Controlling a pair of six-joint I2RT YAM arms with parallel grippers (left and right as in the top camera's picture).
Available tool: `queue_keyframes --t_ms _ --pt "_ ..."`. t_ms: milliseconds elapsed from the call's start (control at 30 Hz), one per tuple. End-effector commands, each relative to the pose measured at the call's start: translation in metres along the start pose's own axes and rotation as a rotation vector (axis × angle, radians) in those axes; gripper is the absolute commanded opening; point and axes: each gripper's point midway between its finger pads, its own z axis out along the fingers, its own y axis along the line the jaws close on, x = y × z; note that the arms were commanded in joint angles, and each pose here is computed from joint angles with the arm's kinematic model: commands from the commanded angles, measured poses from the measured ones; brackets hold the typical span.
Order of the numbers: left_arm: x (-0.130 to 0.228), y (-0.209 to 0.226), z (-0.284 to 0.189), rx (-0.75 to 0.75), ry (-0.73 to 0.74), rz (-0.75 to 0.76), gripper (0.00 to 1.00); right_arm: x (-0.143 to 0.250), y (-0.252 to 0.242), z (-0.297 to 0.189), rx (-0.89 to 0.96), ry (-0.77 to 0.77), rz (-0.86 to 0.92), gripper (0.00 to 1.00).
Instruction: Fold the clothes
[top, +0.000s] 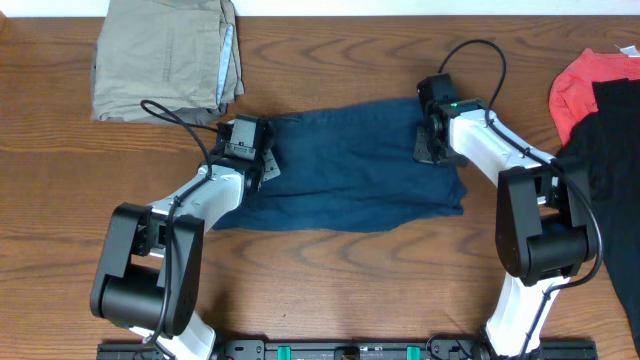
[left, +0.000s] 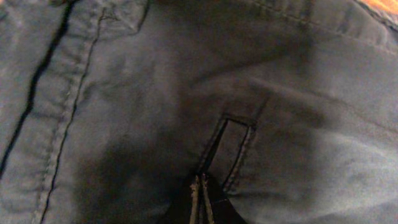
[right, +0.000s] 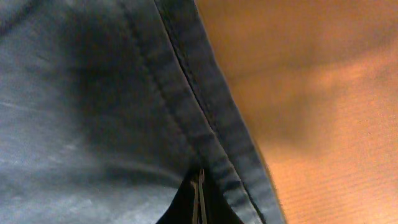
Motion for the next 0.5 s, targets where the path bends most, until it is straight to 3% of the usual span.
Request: queue_keyframes --t_ms 0,233,467 --pt "0.005 0.011 0.011 -0.044 0.002 0.045 0.06 0.035 -0.021 0.016 0.095 0.118 0.098 0.01" --pt "0.006 0.011 0.011 -0.046 0.007 0.045 0.06 0.052 -0.028 0.007 0.112 0.170 0.155 0.01" --pt "0.006 0.012 0.001 -0.046 0.013 0.046 0.06 0.010 0.002 -0.071 -0.132 -0.058 0.058 0.01"
